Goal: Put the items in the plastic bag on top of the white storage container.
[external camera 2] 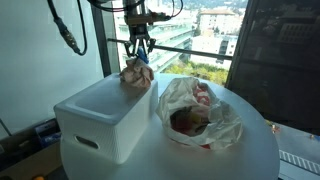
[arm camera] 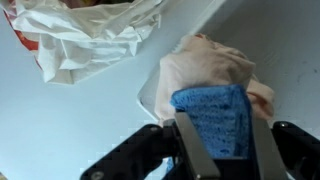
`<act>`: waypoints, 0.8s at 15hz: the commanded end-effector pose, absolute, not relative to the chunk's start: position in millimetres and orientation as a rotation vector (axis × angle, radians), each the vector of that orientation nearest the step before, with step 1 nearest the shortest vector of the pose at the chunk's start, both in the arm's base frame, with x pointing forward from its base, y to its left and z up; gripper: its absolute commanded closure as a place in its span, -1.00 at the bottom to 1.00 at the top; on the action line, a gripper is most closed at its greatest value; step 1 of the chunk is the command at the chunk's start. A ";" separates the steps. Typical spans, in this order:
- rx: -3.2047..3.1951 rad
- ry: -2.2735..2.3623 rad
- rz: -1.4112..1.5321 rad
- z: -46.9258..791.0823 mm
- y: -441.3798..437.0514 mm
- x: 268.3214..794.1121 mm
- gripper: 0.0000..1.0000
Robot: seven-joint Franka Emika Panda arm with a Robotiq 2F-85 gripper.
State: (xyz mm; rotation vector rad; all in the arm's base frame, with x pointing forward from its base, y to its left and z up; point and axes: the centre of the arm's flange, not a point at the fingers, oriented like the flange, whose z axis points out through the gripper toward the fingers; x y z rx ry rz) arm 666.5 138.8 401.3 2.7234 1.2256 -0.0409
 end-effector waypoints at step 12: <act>2.554 1.655 -0.191 364.8 176.1 625.2 -0.34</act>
